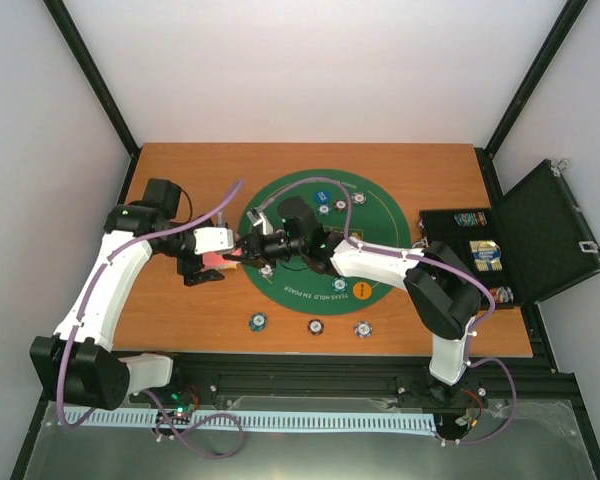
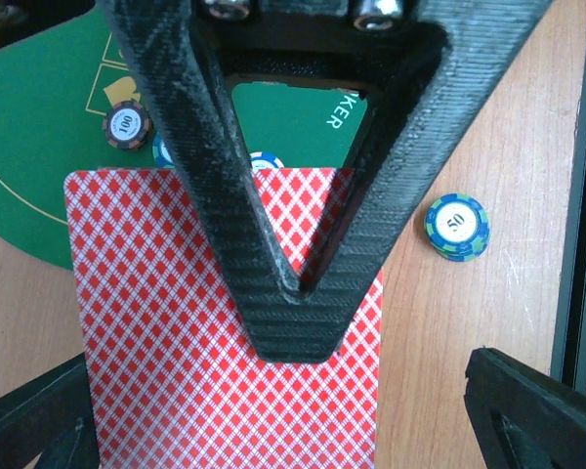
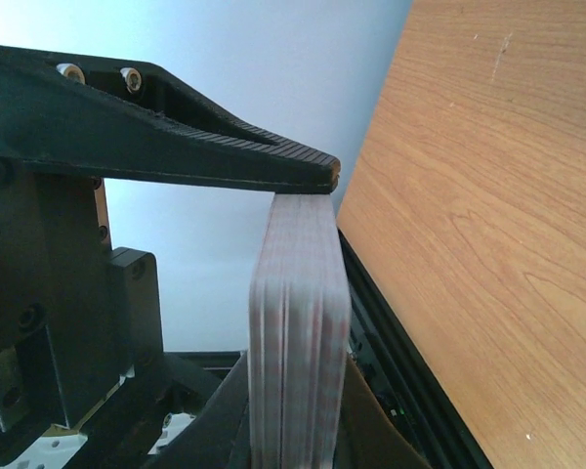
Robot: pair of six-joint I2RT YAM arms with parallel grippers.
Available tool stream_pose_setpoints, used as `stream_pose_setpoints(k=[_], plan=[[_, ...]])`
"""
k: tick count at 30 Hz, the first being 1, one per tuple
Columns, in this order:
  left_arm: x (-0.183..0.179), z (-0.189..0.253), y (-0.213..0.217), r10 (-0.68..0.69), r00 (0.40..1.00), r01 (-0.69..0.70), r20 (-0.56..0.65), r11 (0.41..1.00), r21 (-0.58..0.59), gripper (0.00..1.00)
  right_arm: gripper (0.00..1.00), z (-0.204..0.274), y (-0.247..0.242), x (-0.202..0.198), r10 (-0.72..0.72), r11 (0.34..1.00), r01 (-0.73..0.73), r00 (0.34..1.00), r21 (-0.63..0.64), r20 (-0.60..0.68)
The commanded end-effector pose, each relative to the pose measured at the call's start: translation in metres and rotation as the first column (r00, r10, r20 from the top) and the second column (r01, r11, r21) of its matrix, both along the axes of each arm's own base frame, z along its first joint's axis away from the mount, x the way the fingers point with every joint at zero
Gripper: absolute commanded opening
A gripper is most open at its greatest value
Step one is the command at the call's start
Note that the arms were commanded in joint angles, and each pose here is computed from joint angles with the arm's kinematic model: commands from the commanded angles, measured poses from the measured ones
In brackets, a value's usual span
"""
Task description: Distribute texas hold em gaming equipment
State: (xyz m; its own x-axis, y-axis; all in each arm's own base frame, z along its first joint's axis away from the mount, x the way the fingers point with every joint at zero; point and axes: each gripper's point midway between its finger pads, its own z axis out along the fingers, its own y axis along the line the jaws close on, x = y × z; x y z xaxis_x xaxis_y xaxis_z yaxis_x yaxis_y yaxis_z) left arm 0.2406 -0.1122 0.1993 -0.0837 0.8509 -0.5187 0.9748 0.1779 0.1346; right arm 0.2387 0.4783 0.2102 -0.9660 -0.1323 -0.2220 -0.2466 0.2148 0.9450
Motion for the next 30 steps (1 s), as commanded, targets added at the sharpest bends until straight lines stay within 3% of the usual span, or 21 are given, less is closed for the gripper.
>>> stream_pose_setpoints(k=[1,7,16,24,30], plan=[[-0.008,0.008,-0.009,-0.051,0.998,0.053,0.038,0.997,-0.05,0.97,0.03,0.017,0.003,-0.004,0.01,0.998,-0.012,0.999,0.057,0.031],[0.005,-0.005,-0.005,0.008,0.999,-0.007,0.033,0.999,-0.031,0.86,0.03,0.019,0.006,-0.008,0.021,0.997,-0.022,1.0,0.075,0.021],[0.024,0.0,-0.008,0.069,0.996,-0.066,0.05,0.996,-0.06,0.77,0.03,0.012,0.006,-0.009,0.016,0.998,-0.017,1.0,0.053,0.013],[0.011,0.009,-0.01,0.032,0.997,-0.027,0.075,0.997,-0.071,0.62,0.03,-0.004,0.005,-0.006,0.0,1.0,0.0,1.0,0.006,-0.001],[0.006,0.009,-0.008,0.026,0.996,-0.021,0.085,0.998,-0.065,0.58,0.03,-0.028,0.002,-0.001,-0.026,0.996,0.025,1.0,-0.087,-0.007]])
